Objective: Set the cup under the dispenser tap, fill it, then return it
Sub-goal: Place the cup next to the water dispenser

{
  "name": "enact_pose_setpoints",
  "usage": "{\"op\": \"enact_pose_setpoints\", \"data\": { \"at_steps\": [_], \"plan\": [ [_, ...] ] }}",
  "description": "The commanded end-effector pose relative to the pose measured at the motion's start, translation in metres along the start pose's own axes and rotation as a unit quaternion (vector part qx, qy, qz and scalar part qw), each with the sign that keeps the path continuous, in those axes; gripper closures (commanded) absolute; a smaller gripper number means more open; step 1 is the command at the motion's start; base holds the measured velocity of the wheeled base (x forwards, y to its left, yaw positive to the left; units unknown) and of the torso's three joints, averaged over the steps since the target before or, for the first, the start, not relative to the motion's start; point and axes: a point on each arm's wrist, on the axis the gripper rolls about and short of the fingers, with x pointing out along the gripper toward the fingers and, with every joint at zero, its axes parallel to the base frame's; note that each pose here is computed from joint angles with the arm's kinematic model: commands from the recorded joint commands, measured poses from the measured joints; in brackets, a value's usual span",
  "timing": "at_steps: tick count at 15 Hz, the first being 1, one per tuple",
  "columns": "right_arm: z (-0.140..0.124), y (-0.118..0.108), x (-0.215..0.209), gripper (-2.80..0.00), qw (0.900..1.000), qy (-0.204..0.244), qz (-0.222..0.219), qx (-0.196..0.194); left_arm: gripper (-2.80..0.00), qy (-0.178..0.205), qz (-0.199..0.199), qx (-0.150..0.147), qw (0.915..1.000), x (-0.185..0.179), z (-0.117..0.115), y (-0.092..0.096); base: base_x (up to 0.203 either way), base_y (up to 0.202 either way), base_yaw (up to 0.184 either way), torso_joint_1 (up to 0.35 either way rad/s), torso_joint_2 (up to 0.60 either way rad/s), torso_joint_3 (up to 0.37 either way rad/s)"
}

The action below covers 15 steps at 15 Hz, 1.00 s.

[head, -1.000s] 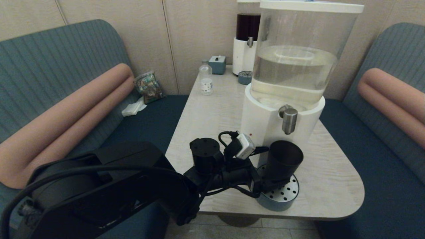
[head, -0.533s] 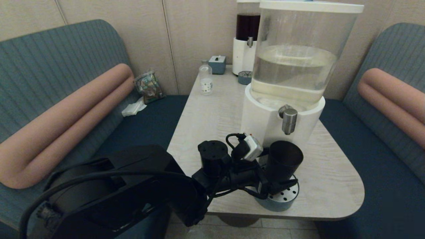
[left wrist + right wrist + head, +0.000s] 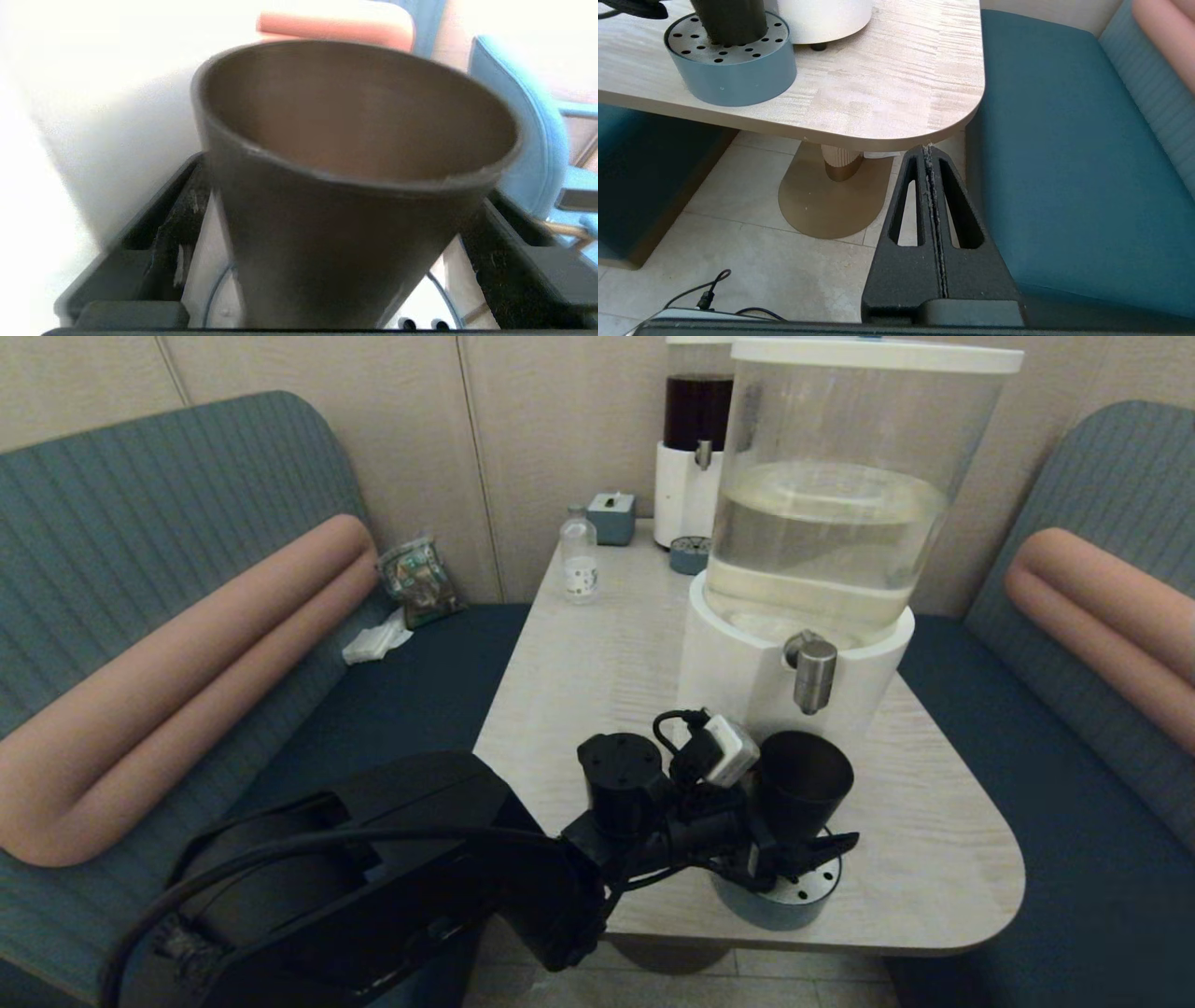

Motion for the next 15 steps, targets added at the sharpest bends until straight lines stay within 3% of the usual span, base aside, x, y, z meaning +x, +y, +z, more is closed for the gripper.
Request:
{"op": "enact_pose_setpoints", "data": {
  "at_steps": [1, 7, 11, 15],
  "plan": [
    [0.000, 0.000, 0.000, 0.00, 1.000, 0.000, 0.000, 0.000, 0.00, -0.005, 0.001, 0.002, 1.0000, 0.001, 0.000, 0.001, 0.000, 0.000, 0.000, 0.000, 0.00, 0.000],
    [0.000, 0.000, 0.000, 0.00, 1.000, -0.001, 0.000, 0.000, 0.00, -0.007, -0.005, 0.000, 1.0000, 0.001, 0.000, -0.004, 0.000, 0.000, 0.000, 0.000, 0.00, 0.000],
    [0.000, 0.000, 0.000, 0.00, 1.000, 0.000, 0.000, 0.000, 0.00, 0.001, -0.010, -0.009, 0.9999, -0.005, 0.004, -0.018, 0.000, 0.000, 0.000, 0.000, 0.00, 0.000],
    [0.000, 0.000, 0.000, 0.00, 1.000, -0.001, 0.000, 0.000, 0.00, -0.009, -0.010, -0.017, 0.9998, -0.019, 0.030, -0.029, 0.000, 0.000, 0.000, 0.000, 0.00, 0.000]
  ]
}}
